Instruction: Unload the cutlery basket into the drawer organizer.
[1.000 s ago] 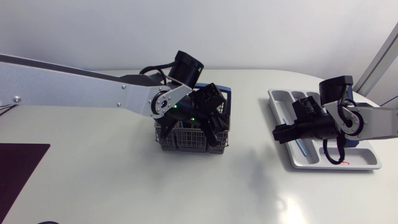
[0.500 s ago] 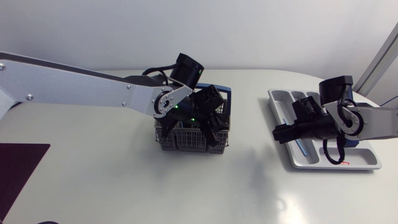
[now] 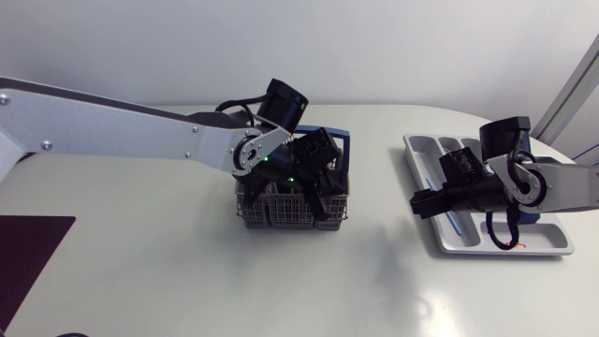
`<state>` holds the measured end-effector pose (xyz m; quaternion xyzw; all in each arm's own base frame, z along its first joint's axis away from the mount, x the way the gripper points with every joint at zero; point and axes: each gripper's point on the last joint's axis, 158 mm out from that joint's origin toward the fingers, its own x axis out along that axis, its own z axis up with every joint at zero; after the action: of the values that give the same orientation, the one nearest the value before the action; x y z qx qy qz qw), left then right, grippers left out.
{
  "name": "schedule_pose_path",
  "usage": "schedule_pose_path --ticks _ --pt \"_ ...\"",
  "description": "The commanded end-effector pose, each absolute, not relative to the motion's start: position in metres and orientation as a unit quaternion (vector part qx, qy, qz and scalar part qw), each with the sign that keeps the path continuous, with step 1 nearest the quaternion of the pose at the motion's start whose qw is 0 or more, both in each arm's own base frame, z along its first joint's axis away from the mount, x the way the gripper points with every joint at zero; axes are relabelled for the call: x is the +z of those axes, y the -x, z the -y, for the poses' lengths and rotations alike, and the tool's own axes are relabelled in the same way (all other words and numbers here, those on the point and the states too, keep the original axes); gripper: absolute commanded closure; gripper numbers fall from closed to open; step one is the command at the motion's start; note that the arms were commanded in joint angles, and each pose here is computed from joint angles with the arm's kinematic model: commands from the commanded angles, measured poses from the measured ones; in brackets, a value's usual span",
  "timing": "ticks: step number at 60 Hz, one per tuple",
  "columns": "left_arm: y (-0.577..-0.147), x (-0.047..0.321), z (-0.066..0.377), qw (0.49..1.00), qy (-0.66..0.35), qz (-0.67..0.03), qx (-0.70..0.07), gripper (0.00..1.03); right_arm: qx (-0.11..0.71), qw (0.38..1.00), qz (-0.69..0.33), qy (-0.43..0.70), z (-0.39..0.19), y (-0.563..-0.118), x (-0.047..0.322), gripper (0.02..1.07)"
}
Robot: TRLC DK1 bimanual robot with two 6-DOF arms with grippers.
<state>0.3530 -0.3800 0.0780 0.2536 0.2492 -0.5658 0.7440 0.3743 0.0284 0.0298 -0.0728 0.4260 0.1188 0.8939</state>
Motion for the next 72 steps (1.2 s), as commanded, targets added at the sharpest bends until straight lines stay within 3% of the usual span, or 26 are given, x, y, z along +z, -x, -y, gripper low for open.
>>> schedule_pose_path --ticks 1,12,39,72 --pt "-0.352 0.066 0.382 0.733 -0.258 -0.258 -0.574 1.00 0.129 0.889 -0.432 0.078 -0.033 -0.367 0.023 0.32" --pt "-0.358 0.071 0.374 0.740 -0.238 -0.266 -0.571 1.00 0.130 0.889 -0.433 0.079 -0.034 -0.367 0.022 0.32" --pt "-0.374 0.126 0.364 0.753 -0.106 -0.293 -0.579 1.00 0.131 0.889 -0.432 0.080 -0.036 -0.365 0.023 0.32" --pt "-0.374 0.185 0.348 0.720 0.079 -0.339 -0.600 1.00 0.134 0.890 -0.427 0.083 -0.039 -0.363 0.028 0.32"
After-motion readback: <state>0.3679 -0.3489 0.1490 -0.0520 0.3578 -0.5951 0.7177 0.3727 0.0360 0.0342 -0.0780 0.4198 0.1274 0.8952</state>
